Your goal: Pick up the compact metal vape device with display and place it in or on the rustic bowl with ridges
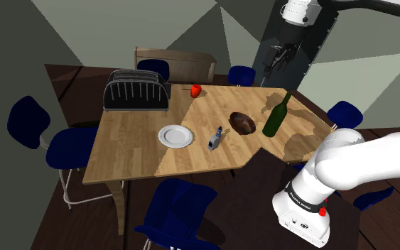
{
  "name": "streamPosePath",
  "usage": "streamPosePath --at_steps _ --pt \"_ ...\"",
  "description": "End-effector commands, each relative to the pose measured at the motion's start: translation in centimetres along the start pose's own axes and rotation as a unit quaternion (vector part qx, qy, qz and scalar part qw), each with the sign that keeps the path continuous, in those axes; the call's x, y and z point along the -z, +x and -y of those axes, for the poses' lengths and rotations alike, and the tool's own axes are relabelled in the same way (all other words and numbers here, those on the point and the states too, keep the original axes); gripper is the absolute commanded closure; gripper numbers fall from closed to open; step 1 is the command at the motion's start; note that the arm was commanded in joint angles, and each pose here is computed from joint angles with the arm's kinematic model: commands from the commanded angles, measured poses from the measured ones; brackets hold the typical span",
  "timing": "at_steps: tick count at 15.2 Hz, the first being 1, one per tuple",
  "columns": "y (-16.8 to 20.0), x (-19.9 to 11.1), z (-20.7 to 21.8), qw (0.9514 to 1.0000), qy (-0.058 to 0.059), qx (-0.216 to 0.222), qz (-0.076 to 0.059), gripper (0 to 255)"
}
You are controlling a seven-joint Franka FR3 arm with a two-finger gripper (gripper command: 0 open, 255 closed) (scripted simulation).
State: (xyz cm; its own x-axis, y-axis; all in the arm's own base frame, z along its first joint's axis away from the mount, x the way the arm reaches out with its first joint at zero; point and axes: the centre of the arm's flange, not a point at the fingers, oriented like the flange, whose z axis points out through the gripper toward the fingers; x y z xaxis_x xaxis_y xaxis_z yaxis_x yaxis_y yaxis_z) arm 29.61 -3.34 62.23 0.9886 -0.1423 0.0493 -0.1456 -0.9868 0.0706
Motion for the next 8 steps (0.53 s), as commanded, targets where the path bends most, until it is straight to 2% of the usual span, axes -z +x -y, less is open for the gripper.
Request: streamPosePath --at_steps 1,8 --pt "0.0 0.0 0.0 1.0 0.0 0.0 0.0 0" --pt "3.8 -8.5 0.1 0.9999 -0.004 -0.009 0.007 0"
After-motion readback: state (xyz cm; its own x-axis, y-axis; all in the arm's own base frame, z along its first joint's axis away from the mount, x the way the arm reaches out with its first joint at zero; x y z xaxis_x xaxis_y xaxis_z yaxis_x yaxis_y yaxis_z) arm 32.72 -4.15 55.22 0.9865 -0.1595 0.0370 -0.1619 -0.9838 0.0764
